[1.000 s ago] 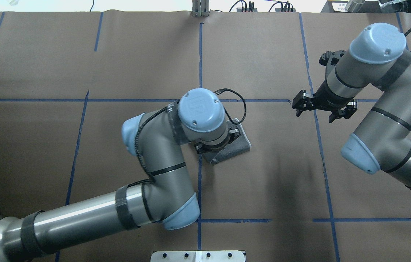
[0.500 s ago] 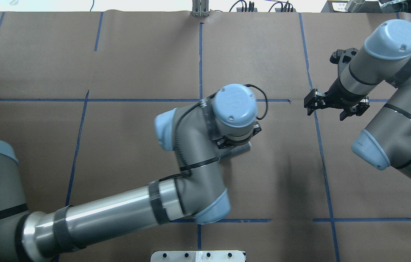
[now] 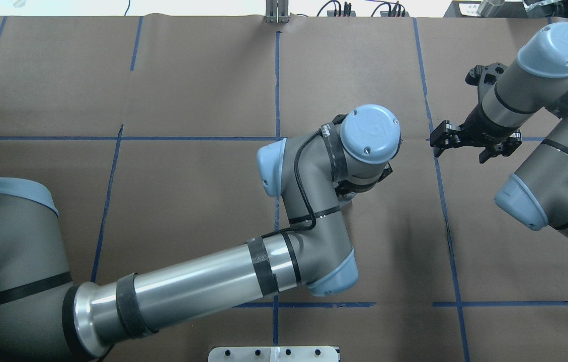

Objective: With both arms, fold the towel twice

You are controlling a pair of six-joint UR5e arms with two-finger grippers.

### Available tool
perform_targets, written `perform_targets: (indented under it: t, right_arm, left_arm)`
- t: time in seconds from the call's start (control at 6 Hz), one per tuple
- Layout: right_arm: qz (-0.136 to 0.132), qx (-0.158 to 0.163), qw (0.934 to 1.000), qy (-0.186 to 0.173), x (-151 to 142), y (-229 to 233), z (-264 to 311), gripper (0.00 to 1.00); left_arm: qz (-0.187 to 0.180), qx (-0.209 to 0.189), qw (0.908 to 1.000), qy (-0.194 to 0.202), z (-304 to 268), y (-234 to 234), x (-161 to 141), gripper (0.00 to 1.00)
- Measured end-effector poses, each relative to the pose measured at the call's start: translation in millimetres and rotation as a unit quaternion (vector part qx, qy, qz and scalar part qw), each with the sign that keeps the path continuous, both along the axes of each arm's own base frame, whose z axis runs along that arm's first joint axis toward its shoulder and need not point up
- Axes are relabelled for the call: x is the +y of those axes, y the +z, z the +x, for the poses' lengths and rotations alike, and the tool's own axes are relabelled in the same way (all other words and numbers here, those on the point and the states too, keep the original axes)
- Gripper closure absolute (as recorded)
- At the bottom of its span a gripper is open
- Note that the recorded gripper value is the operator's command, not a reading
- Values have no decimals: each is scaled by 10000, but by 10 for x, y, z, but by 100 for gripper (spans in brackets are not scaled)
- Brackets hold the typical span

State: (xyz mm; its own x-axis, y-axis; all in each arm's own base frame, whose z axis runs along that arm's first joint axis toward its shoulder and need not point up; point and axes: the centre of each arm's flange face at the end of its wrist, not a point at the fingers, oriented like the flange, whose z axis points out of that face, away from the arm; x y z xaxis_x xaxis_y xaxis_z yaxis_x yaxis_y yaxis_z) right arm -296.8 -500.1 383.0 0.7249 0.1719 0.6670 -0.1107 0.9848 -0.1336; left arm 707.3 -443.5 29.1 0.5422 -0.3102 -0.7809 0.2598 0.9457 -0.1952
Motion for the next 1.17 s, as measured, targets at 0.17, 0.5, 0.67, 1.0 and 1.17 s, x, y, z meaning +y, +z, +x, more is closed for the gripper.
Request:
perform_targets:
  t: [0.17,0.5,0.67,1.0,1.17]
  right_arm:
    - [94,0,9999,-42,-42,-5,79,0]
    - [425,-31,9981,-444,-149,295,621,0]
    - [636,-20,9953,-726,-137,638,1088,0]
    - [1043,113,9871,-1210,121,1458,2196,0]
    - [1190,177,9832,-1373,374,1844,2732,0]
  left_arm:
    - [51,11,9996,291,-250,136,-237,0]
    - [676,-139,9912,1134,-1332,1016,-719,0]
    - [1166,-421,9807,1513,-2029,1547,-864,0]
    - [1827,-725,9562,2170,-3488,2456,-1178,0]
    - [2133,-768,9419,2478,-4361,3056,-1330,0]
